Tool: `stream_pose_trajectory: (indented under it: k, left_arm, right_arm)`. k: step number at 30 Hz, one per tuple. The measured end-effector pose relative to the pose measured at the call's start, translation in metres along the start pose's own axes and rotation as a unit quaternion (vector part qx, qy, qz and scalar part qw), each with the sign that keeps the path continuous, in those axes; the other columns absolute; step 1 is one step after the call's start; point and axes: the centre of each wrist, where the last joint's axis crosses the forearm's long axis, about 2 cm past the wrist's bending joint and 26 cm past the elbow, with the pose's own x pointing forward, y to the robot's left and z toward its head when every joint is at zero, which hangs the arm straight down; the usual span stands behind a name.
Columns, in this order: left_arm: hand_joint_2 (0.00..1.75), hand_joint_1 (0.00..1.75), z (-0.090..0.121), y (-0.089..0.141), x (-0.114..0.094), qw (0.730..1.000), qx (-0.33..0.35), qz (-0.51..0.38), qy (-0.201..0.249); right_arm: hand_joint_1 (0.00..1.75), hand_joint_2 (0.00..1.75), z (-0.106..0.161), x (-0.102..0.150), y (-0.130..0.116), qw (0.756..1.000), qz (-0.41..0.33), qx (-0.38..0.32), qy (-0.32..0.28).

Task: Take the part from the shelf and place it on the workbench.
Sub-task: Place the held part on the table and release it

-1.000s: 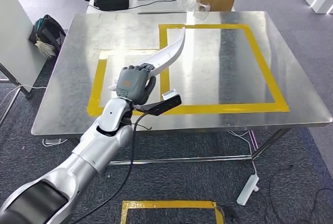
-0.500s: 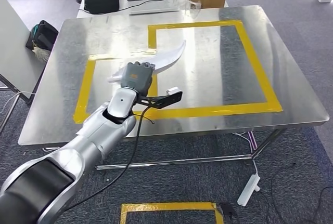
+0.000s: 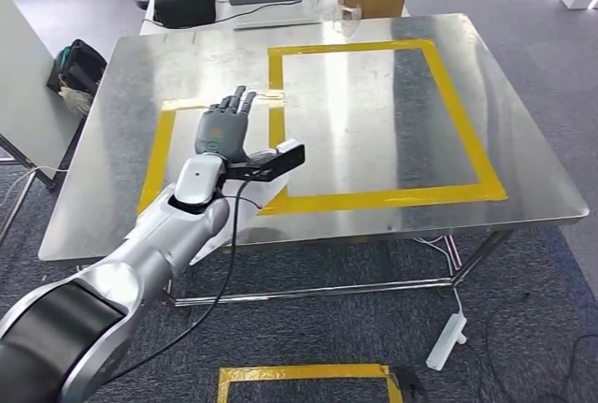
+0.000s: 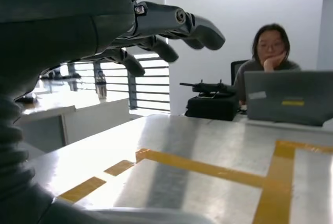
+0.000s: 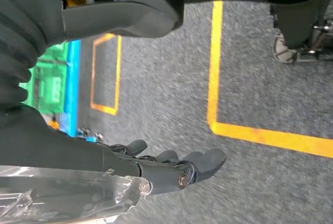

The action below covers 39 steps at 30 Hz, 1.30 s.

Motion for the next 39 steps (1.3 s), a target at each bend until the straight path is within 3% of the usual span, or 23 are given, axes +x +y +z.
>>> stream_pose_trajectory:
  k: [5, 11, 16, 31, 39]
  left_arm:
    - [0.00, 0.00, 0.023, -0.012, -0.009, 0.990, 0.061, 0.126, -0.015]
    - [0.00, 0.00, 0.056, -0.021, -0.025, 0.971, 0.130, 0.202, -0.010]
    - [0.00, 0.00, 0.083, -0.025, -0.038, 0.960, 0.168, 0.225, -0.003]
    - [0.00, 0.00, 0.118, -0.019, -0.055, 0.937, 0.228, 0.263, 0.012]
    - [0.00, 0.00, 0.156, -0.034, -0.070, 0.906, 0.260, 0.328, 0.057]
  right_arm:
    - [0.00, 0.00, -0.004, -0.018, 0.002, 1.000, -0.013, -0.002, 0.021]
    - [0.00, 0.00, -0.006, -0.029, 0.003, 0.999, -0.023, -0.002, 0.035]
    - [0.00, 0.00, -0.008, -0.036, 0.002, 0.999, -0.031, -0.005, 0.041]
    - [0.00, 0.00, -0.010, -0.046, 0.002, 0.997, -0.047, -0.004, 0.056]
    - [0.00, 0.00, -0.013, -0.059, 0.000, 0.996, -0.054, 0.011, 0.073]
